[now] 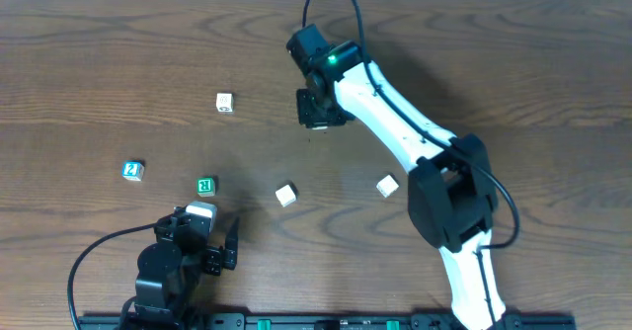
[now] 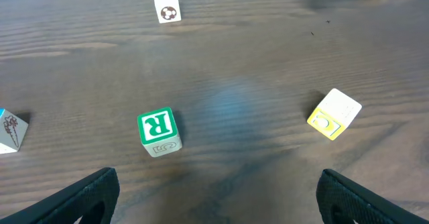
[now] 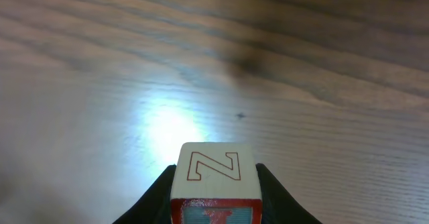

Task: Spell out Ai2
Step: 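Carry the 'I' block left and set it down mid-table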

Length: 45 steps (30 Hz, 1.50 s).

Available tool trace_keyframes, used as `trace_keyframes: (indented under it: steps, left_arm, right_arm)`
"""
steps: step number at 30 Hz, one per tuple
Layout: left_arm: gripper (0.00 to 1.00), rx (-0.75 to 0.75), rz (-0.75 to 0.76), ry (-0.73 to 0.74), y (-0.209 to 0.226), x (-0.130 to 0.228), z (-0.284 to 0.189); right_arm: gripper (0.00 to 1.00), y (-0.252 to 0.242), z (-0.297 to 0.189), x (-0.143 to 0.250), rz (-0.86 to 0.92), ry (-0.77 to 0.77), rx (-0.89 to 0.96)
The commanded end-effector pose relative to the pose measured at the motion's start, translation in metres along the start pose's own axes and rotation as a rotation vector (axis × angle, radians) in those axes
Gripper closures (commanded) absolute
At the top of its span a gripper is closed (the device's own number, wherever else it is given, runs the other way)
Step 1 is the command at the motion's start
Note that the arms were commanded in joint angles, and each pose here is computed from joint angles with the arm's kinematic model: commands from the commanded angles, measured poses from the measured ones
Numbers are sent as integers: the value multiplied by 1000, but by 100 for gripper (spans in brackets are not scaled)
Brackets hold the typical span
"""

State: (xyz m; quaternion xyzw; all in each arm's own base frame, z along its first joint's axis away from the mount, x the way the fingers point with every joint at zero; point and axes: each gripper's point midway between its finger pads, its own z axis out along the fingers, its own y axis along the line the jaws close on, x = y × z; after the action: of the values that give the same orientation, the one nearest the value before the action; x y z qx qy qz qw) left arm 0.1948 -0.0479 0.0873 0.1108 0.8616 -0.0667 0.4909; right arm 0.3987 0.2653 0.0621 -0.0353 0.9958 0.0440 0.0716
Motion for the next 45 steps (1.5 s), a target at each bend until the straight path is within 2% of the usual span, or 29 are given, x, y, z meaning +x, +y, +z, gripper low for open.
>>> trace_keyframes:
  steps: [1, 7, 16, 22, 45]
  left_arm:
    - [5, -7, 5, -1, 2, 1, 1]
    - [5, -7, 5, -1, 2, 1, 1]
    - [5, -7, 4, -1, 2, 1, 1]
    - [5, -7, 4, -1, 2, 1, 1]
    - [5, -7, 5, -1, 2, 1, 1]
  right_arm:
    - [99, -6, -8, -13, 58, -66, 41]
    - [99, -17, 3, -9, 118, -111, 147]
    - [99, -19, 31, 12, 158, -37, 116]
    - [99, -14, 42, 13, 121, -31, 78]
    - [99, -21, 66, 16, 112, -9, 121]
